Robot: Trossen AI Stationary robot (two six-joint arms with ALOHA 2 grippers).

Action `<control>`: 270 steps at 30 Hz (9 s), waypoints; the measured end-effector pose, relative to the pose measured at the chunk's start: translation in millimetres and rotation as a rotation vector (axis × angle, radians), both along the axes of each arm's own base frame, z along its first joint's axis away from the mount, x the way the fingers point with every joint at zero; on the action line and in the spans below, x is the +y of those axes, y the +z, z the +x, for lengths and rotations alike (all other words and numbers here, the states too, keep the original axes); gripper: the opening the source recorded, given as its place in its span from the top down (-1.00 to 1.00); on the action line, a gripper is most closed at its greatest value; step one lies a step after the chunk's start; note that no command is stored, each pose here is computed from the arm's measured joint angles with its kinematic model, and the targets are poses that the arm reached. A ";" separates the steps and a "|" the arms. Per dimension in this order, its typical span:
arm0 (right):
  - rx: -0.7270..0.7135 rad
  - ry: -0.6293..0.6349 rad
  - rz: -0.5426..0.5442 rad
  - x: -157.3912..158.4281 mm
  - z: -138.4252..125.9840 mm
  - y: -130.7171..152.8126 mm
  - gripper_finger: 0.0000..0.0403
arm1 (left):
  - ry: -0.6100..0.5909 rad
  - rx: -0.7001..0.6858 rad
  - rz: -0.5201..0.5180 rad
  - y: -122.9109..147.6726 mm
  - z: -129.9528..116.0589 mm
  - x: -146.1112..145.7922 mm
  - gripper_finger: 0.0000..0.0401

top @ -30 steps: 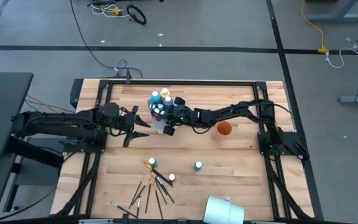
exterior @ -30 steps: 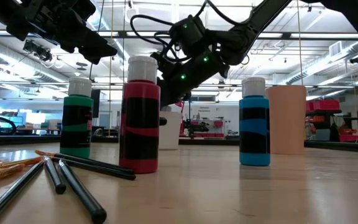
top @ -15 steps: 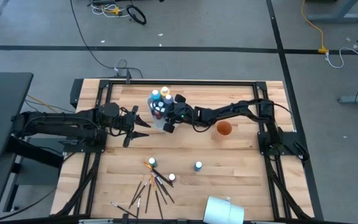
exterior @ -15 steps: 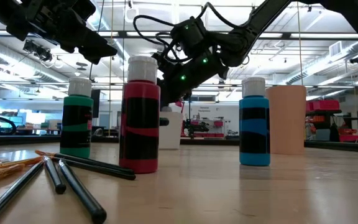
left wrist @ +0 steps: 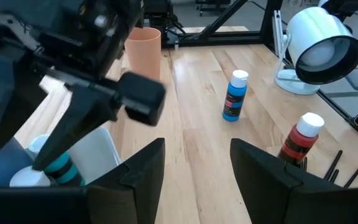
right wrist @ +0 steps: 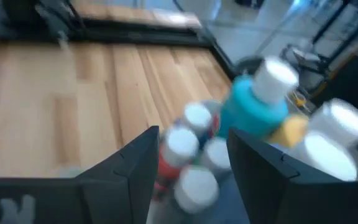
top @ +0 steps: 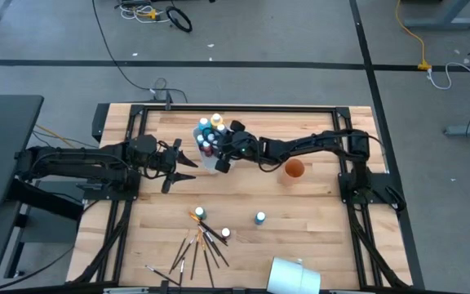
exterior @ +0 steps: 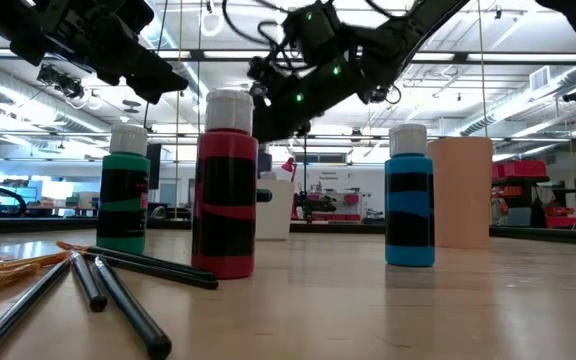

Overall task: Pick & Place Paint Supplies
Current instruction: Put the red paint bottle into the white bin, then put the small light blue paint bottle into the white bin

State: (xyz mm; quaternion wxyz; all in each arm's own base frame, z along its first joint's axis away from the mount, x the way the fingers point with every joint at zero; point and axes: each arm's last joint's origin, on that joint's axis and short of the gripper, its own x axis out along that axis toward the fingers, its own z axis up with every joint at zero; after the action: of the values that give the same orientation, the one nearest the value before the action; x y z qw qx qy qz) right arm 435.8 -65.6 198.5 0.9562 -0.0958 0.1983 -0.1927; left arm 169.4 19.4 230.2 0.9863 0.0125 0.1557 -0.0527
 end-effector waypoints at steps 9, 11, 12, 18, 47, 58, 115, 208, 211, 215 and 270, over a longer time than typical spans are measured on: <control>-0.066 0.246 0.058 35.5 -1.7 25.7 0.04 | 0.000 0.001 -0.001 -0.1 0.0 0.0 0.05; -0.059 0.301 0.074 43.7 -3.2 28.3 0.04 | -0.001 0.001 -0.001 -0.1 0.0 -0.1 0.05; -0.065 0.332 0.081 47.9 -2.8 29.2 0.04 | 0.000 0.001 -0.001 -0.1 0.0 -0.1 0.05; -0.061 0.499 0.149 74.4 -4.9 32.8 0.04 | 0.000 0.000 -0.001 0.0 0.1 0.0 0.05; 0.087 0.975 0.377 180.6 -25.9 22.8 0.04 | 0.016 0.005 -0.051 0.0 0.0 0.0 0.05; 0.204 0.865 0.404 177.4 -23.4 -1.3 0.04 | 0.015 0.005 -0.051 0.1 0.0 -0.1 0.05; 0.083 0.440 0.039 33.2 -41.1 72.2 0.43 | -0.012 -0.009 0.038 0.5 0.2 0.0 0.05; 0.319 0.619 0.256 125.8 -71.7 70.3 0.14 | -0.315 0.019 -0.051 -16.9 29.4 -37.0 0.05; 0.351 0.627 0.261 130.6 -74.7 66.0 0.14 | -0.342 0.048 -0.054 -24.7 35.8 -44.1 0.05; 0.335 0.622 0.279 130.9 -86.7 61.2 0.14 | -0.379 0.040 -0.075 -30.3 44.3 -53.5 0.05; -0.181 0.660 0.233 113.1 -166.0 18.4 0.14 | -0.340 0.231 0.024 -66.8 53.0 -70.8 0.36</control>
State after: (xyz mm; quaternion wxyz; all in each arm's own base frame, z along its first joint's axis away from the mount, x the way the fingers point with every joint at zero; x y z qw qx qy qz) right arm 269.8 47.5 217.0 0.9851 -0.0278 0.0918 0.1426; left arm 222.4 -51.4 163.5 0.9387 0.0441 0.2638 -0.2176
